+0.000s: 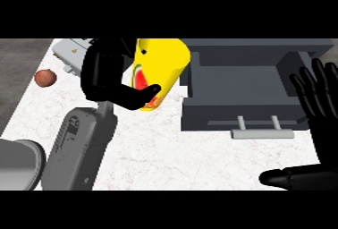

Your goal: Pick up the cup, place it into the drawer and close the drawer

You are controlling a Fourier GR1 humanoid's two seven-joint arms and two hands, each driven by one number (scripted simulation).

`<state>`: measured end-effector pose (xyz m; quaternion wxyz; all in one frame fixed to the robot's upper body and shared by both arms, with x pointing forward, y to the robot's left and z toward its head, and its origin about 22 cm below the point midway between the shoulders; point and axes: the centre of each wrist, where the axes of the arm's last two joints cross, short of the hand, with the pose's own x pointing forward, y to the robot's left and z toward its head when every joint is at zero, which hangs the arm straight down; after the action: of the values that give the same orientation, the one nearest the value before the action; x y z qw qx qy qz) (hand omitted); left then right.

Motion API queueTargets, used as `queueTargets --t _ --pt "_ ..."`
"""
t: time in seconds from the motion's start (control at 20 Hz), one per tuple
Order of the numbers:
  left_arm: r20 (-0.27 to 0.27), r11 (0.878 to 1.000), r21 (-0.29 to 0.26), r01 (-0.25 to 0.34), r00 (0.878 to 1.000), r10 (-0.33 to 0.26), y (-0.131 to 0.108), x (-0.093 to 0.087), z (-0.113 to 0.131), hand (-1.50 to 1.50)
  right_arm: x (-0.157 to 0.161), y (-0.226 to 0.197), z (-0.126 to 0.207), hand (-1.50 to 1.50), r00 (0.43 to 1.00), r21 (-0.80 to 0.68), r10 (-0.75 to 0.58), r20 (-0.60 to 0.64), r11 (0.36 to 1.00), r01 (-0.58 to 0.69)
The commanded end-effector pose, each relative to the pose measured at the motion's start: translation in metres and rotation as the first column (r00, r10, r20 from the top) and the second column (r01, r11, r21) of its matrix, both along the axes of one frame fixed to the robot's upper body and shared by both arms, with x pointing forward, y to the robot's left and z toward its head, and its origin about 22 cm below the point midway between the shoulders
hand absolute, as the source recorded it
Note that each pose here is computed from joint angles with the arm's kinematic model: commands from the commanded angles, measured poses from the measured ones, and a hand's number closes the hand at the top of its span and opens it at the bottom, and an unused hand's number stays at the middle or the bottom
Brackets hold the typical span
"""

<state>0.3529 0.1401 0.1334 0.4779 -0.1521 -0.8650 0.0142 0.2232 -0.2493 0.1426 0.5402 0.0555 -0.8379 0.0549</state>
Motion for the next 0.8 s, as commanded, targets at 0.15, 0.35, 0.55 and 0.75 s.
queueTargets --t 0.15,0.35,0.55,0.75 --pt "-0.003 0.998 0.05 -0.03 1.0 0.03 -0.04 0.024 0.032 1.5 -0.011 -0.006 -0.018 -1.5 1.0 0.002 -0.005 0.01 1.0 0.005" --pt "-0.034 0.996 0.084 0.013 0.999 -0.01 -0.037 0.041 0.027 1.5 -0.003 -0.021 -0.009 -1.5 1.0 0.01 0.009 -0.003 1.0 -0.009" --pt "-0.07 0.991 0.133 -0.007 0.997 0.016 -0.057 0.05 0.049 1.5 -0.013 -0.013 -0.01 -1.5 1.0 -0.008 -0.014 0.002 1.0 0.014" --pt "-0.08 0.985 0.175 -0.01 0.997 0.024 -0.092 0.06 0.051 1.5 -0.011 0.0 -0.013 -1.5 0.999 -0.022 0.039 -0.014 0.999 -0.039"
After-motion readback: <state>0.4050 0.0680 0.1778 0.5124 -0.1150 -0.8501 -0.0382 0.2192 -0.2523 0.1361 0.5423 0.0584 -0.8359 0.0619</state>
